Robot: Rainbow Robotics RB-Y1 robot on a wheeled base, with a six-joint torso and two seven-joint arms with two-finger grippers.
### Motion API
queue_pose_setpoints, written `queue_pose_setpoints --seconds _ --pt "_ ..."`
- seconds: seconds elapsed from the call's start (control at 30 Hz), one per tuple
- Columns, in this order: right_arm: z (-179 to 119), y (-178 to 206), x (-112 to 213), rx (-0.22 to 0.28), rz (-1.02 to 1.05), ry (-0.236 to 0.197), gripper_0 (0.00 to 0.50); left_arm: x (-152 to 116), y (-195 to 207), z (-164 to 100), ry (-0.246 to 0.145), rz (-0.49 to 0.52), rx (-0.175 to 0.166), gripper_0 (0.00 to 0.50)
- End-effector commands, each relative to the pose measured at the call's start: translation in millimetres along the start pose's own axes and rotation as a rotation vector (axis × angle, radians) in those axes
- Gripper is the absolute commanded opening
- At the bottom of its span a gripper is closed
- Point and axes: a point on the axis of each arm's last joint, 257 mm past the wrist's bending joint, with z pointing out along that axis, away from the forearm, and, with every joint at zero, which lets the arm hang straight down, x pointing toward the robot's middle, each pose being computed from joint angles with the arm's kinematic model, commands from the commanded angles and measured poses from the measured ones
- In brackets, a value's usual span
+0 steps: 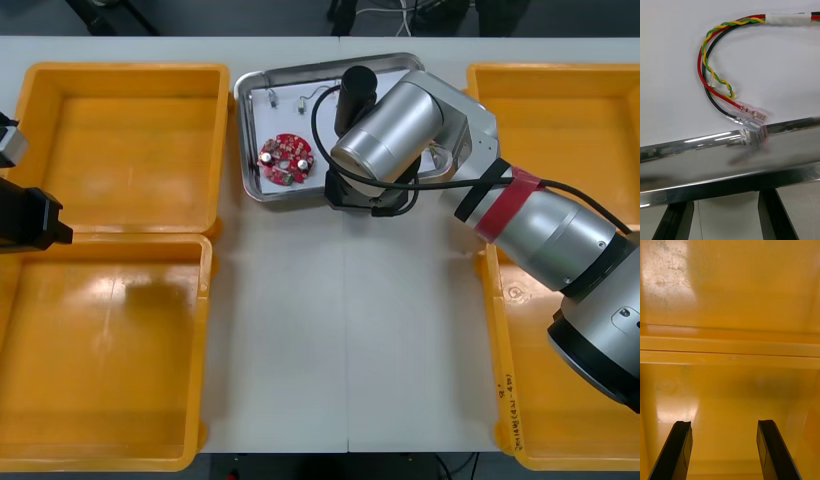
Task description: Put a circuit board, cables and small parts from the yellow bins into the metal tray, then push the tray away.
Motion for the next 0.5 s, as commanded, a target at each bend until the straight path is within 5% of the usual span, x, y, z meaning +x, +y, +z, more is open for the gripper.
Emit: queue_pose_setpoints --seconds 0.03,0.5 --pt "-28.3 6.8 -43.7 -0.028 -0.043 -0.076 0.500 -1.0 17.2 -11.0 -0.012 0.136 -0.059 0.500" --pt "-32.4 11.5 -48.6 -0.045 -0.023 -0.082 0.500 -1.0 17.2 -11.0 -0.012 0.136 -0.059 0.500"
